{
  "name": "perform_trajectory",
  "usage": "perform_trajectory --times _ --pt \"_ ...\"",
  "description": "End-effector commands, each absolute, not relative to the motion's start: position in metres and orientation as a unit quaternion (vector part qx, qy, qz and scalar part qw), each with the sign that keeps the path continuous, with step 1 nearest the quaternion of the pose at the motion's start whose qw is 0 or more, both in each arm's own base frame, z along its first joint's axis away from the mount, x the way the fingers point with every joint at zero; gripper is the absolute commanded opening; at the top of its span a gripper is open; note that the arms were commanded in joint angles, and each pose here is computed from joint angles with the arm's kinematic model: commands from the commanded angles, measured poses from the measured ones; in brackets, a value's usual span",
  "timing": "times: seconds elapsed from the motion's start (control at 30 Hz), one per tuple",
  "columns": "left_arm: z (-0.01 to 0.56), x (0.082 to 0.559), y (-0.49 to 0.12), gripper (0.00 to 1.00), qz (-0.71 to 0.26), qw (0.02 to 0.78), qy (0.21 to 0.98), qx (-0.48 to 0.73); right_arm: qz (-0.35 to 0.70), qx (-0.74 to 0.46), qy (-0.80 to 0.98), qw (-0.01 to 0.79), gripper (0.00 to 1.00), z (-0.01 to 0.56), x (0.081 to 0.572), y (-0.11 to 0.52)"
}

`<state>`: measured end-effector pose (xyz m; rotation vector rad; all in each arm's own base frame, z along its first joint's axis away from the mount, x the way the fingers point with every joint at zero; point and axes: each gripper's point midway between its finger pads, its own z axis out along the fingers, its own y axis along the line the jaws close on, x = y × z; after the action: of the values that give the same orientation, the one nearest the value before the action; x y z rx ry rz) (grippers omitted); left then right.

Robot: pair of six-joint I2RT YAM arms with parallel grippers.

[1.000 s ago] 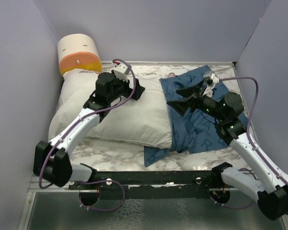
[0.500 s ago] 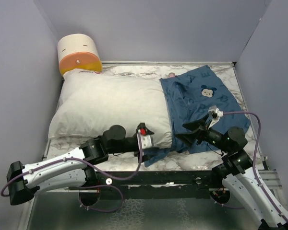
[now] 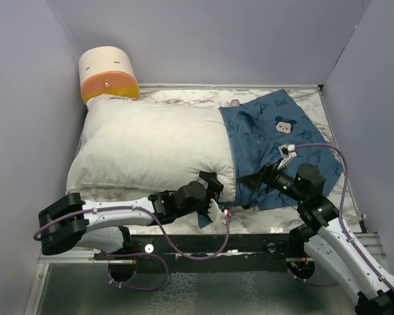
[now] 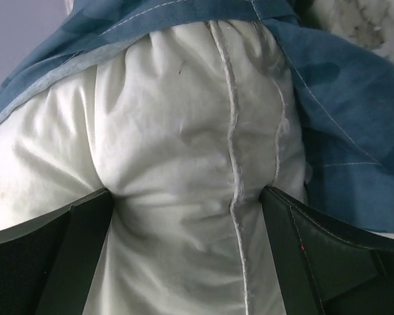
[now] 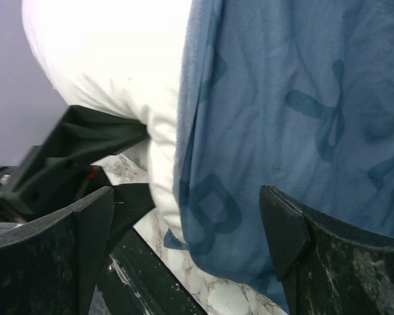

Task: Put the pillow into the pillowcase
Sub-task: Stuff the pillow into the pillowcase.

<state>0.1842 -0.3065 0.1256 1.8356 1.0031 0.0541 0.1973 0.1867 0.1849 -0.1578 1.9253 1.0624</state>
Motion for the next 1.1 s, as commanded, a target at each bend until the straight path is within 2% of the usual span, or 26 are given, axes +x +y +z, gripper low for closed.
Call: perform_trajectory --times 0.0,0.03,0.07,0.13,0.17,0.2,0.27,0.43,0.6,0.73,0.9,1.07 --pt "0.146 0.226 -0.323 0.96 0.098 0.541 0.414 0.726 0.426 -0.06 0.752 0.5 0.91 0.217 0.202 0.181" --pt "0.143 0.235 -0.326 0.87 0.096 0.538 0.427 0.72 0.423 -0.059 0.751 0.504 0.9 0.22 0.202 0.179" --pt "0.143 0.243 -0.329 0.74 0.088 0.538 0.444 0.711 0.42 -0.058 0.749 0.509 0.9 0.222 0.202 0.177" --pt "0.145 0.262 -0.334 0.3 0.068 0.537 0.485 0.687 0.414 -0.058 0.746 0.519 0.9 0.229 0.201 0.174" --pt "0.149 0.269 -0.339 0.13 0.047 0.539 0.504 0.673 0.41 -0.057 0.746 0.522 0.9 0.231 0.202 0.172" --pt "0.153 0.275 -0.343 0.05 0.025 0.54 0.52 0.661 0.406 -0.058 0.744 0.527 0.9 0.235 0.202 0.171" --pt "0.167 0.286 -0.352 0.0 -0.023 0.549 0.555 0.625 0.397 -0.058 0.745 0.533 0.9 0.238 0.203 0.168" --pt "0.198 0.313 -0.368 0.0 -0.107 0.543 0.622 0.553 0.362 -0.037 0.758 0.541 0.88 0.238 0.208 0.155" --pt "0.204 0.328 -0.38 0.0 -0.158 0.519 0.658 0.523 0.34 0.007 0.797 0.499 0.86 0.197 0.216 0.151" --pt "0.209 0.329 -0.386 0.0 -0.179 0.509 0.665 0.517 0.35 0.042 0.819 0.453 0.86 0.156 0.219 0.158" --pt "0.222 0.322 -0.39 0.0 -0.208 0.51 0.658 0.513 0.378 0.063 0.809 0.445 0.83 0.143 0.234 0.17" --pt "0.229 0.315 -0.391 0.0 -0.223 0.512 0.653 0.51 0.408 0.09 0.811 0.409 0.72 0.123 0.251 0.189"
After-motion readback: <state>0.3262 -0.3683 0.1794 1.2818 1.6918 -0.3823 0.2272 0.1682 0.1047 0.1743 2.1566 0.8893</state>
